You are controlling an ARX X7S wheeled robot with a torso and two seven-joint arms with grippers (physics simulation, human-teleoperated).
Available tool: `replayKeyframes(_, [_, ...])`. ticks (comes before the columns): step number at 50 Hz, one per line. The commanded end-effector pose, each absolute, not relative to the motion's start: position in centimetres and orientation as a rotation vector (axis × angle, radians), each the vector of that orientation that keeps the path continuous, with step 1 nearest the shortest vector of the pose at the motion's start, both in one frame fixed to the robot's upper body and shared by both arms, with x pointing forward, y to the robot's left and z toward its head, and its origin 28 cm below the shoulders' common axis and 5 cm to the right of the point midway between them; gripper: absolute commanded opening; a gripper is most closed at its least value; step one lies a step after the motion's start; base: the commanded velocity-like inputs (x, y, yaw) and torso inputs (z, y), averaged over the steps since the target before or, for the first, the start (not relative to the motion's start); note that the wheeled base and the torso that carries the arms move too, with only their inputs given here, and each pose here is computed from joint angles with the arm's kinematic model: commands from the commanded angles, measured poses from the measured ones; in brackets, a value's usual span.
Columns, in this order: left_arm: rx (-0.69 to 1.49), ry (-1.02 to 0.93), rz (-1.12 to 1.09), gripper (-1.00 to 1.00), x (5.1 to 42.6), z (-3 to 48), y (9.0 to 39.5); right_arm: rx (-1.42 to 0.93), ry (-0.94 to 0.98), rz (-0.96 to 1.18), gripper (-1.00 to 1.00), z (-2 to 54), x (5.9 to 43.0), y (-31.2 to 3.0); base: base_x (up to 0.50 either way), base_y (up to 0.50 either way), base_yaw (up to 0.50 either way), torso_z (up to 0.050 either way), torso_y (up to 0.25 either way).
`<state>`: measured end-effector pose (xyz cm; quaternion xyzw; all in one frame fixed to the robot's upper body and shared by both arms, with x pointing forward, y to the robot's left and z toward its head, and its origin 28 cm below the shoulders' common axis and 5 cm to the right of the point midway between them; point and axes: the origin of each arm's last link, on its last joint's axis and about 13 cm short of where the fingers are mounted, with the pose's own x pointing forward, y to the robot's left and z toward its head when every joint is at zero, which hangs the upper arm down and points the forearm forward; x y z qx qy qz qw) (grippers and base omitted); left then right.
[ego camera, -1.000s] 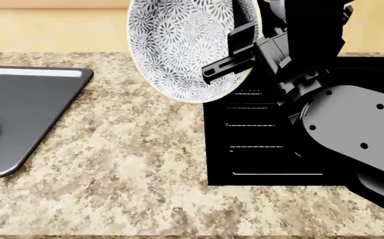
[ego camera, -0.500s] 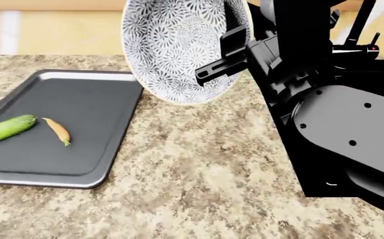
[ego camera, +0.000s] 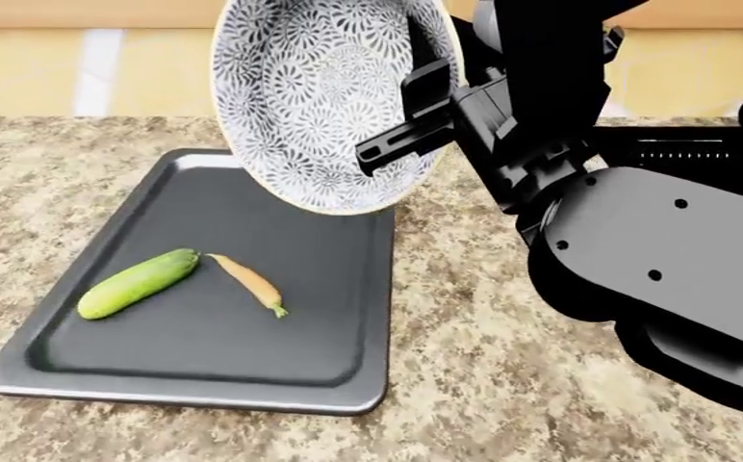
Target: Place the two vegetables and bowl onto the tray for setting up a vegetable dip station.
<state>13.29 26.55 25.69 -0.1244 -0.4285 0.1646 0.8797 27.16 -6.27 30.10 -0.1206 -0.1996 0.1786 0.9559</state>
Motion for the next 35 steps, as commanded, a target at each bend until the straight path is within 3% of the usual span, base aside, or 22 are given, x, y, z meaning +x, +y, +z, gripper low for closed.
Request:
replayKeyframes(1, [-0.260,-0.893,0.344,1.00,13.3,25.7,26.6,-0.235,-0.424,0.352,-1.00,30.4,27.3,-6.2,0.34,0.32,0.00,0.000,0.000])
replayKeyframes(16, [-0.262,-0.896,0.344,1.00,13.2,25.8,26.6,-0.222,-0.425,0.398,-1.00,30.7,27.1,-5.3,0.02,0.03,0.00,0.000,0.001])
replayKeyframes(25, [-0.261,-0.897,0.344,1.00,13.2,25.7,26.6,-0.234,-0.409,0.429,-1.00,30.5,27.2,-4.5,0.23,0.07,0.00,0.000,0.001])
replayKeyframes(35, [-0.263,-0.897,0.345,1.00,13.1,25.7,26.6,-0.070,-0.283,0.507,-1.00,32.3,27.6,-3.4,0.00,0.00,0.00,0.000,0.000])
